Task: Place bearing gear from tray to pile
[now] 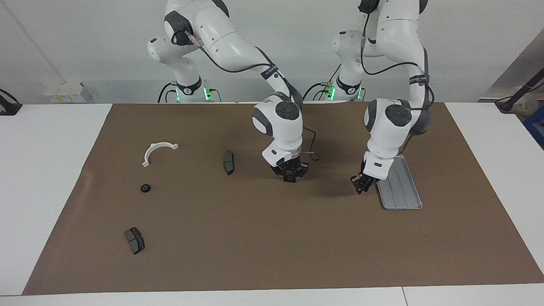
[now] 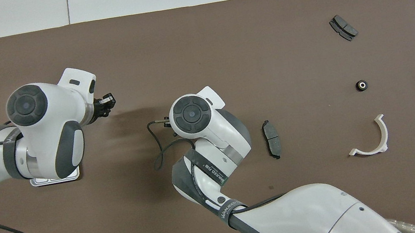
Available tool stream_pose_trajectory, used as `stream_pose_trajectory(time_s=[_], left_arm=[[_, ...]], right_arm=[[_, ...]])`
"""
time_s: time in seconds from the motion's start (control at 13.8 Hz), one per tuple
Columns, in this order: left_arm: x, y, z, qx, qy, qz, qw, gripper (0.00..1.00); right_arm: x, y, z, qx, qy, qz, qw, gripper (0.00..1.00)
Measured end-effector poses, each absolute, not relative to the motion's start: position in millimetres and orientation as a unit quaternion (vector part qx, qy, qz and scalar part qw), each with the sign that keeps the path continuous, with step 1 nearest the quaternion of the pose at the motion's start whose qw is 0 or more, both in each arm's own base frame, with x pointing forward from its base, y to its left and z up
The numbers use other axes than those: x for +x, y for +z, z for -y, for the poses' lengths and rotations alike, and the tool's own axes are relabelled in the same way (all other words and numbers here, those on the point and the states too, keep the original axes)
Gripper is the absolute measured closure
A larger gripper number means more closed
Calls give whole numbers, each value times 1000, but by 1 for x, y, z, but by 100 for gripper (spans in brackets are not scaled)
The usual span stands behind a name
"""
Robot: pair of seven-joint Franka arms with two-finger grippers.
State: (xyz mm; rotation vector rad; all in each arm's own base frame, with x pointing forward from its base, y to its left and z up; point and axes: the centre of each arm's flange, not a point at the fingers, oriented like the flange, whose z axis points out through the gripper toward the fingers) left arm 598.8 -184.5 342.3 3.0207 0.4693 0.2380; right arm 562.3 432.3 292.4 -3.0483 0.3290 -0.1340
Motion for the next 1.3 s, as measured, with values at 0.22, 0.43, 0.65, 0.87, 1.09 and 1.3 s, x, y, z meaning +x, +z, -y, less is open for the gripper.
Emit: stream_pose_trajectory(time_s=[0.22, 0.43, 0.65, 0.87, 1.09, 1.3], left_arm=[[573, 346, 262, 981, 87, -165, 60, 76], [555, 348, 303, 981, 93, -153, 72, 76], [537, 347, 334, 983, 95, -137, 80, 76], [518, 345, 366, 983, 99, -121, 93, 74], [512, 345, 376, 983, 102, -115, 98, 41], [528, 353, 363, 980, 112, -130, 100, 7]], right_arm=[[567, 306, -381, -993, -37, -107, 22, 65], [561, 336, -291, -996, -31, -78, 11, 65], [547, 352, -223, -999, -23, -48, 3, 65], [536, 347, -169, -1000, -8, -25, -4, 65], [529, 333, -123, -1000, 15, -8, 12, 65], [518, 315, -79, -999, 22, 13, 20, 65]])
